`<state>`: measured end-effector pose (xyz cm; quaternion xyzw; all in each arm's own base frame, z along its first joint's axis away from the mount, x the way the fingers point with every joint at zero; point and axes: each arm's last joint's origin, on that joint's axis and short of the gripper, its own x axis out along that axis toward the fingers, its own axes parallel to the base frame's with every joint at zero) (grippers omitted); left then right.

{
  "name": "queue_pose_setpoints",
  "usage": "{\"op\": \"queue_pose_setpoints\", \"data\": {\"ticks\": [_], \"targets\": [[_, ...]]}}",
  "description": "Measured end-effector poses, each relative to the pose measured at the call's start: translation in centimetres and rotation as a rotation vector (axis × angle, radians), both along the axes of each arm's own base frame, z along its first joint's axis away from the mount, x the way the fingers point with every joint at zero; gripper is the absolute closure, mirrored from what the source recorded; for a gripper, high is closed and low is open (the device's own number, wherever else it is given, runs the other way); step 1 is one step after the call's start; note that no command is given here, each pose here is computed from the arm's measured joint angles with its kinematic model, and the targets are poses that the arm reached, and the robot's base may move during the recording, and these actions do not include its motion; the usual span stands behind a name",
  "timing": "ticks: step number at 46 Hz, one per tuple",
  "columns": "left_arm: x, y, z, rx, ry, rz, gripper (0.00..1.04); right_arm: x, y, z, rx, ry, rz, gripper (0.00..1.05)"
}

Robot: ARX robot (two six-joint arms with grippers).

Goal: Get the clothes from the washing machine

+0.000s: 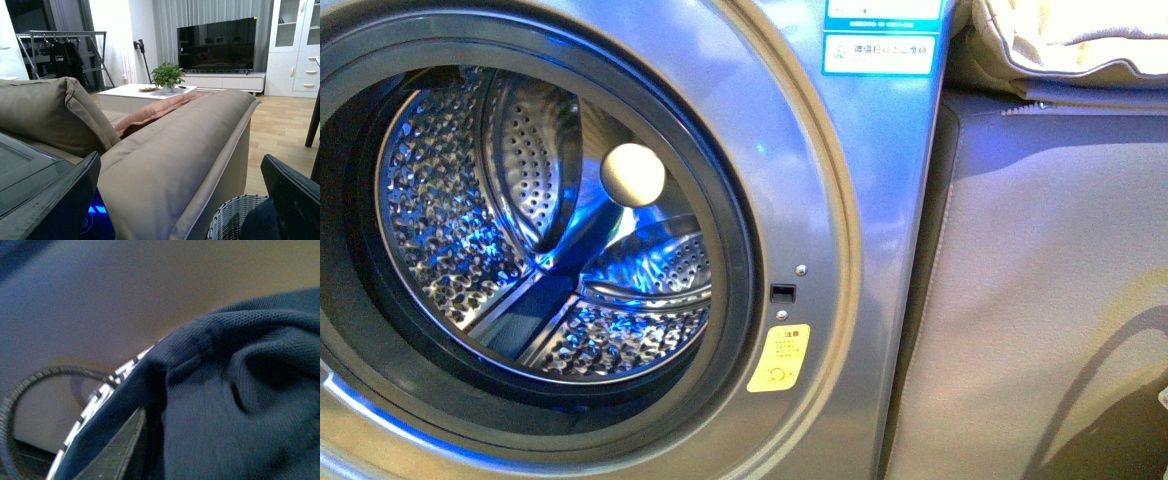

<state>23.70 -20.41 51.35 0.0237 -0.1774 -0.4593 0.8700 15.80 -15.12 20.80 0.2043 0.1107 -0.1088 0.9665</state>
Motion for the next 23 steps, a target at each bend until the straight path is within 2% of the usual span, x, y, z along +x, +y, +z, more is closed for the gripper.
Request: {"op": "queue_pose_setpoints", "data": {"ticks": [7,15,23], "targets": [[0.0,0.0,0.0,0.000,0.000,0.000,0.07,-0.2,0.7,-3.1,0.062,0.098,0.013,0.38],[0.0,0.0,0.0,0.000,0.000,0.000,0.07,-0.4,1.2,-3.9,0.115,0.139,0.034,0.08],[0.0,0.0,0.0,0.000,0.000,0.000,0.07,-0.9,1.8,-3.2,0.159,0.135,0.050,0.08]]}}
